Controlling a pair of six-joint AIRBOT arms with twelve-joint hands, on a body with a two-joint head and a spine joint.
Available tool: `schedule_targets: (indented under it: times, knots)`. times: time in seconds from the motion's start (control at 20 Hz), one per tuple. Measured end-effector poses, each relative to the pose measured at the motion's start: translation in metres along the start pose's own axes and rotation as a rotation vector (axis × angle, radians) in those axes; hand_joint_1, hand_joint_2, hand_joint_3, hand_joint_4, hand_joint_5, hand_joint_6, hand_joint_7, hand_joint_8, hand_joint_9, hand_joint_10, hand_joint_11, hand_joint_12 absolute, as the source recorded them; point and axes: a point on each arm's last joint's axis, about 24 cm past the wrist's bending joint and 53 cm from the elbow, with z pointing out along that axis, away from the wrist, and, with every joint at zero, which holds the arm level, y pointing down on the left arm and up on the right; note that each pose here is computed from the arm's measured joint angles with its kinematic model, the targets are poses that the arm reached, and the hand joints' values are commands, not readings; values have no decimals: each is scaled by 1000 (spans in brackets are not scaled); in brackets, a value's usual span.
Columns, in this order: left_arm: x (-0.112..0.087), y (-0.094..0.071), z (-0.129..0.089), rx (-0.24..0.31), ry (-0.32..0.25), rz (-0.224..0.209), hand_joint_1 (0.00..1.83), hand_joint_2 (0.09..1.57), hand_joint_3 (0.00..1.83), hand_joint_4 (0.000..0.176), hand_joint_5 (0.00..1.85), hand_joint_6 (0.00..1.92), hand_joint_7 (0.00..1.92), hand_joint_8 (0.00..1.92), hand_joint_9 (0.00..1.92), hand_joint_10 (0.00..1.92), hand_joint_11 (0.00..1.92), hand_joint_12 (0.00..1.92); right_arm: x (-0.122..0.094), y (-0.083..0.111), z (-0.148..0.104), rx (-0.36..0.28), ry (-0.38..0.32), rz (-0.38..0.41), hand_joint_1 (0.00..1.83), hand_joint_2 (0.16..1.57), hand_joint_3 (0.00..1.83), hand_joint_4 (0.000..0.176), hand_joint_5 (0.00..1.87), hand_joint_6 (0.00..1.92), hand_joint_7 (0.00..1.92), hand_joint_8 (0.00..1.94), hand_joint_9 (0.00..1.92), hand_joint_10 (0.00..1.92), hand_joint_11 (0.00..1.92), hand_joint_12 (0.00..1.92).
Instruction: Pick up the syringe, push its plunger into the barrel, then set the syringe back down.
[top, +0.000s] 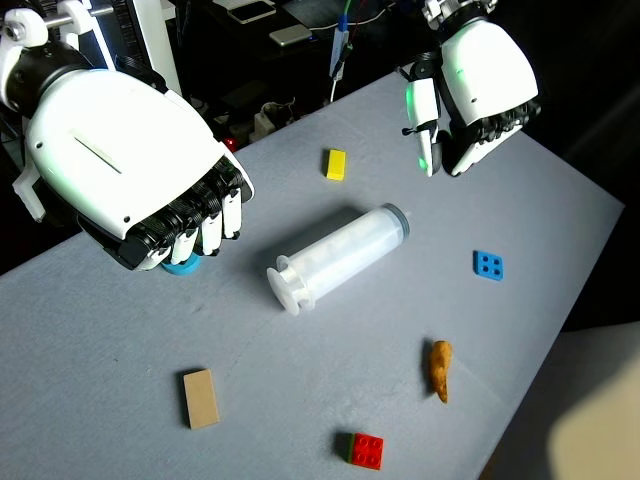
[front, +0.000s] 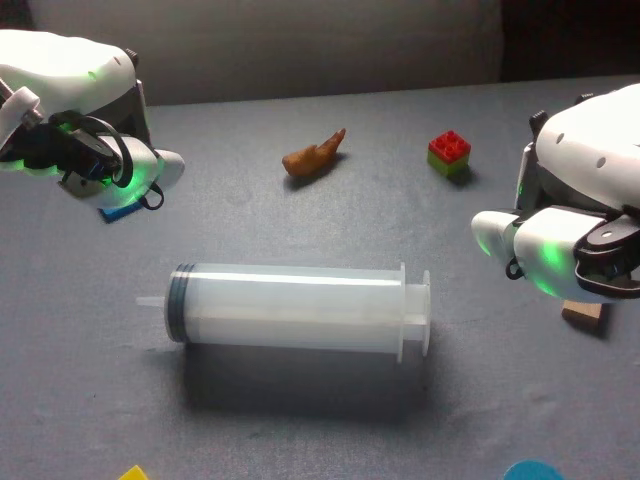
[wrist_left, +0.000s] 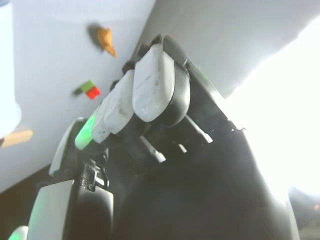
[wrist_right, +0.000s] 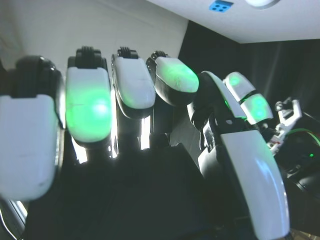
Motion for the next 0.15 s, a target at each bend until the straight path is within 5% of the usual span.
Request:
schedule_targets:
  times: [0.15]
  knots:
    - [2, -5, -2, 10, 5, -8, 370, 1449, 2, 0, 1270, 1921, 1372, 1921, 1450, 1921, 1541, 1921, 0, 0, 0, -1, 1, -2, 108, 1528, 0, 0, 1140, 1921, 1306, 1941, 1509, 1921, 1722, 1921]
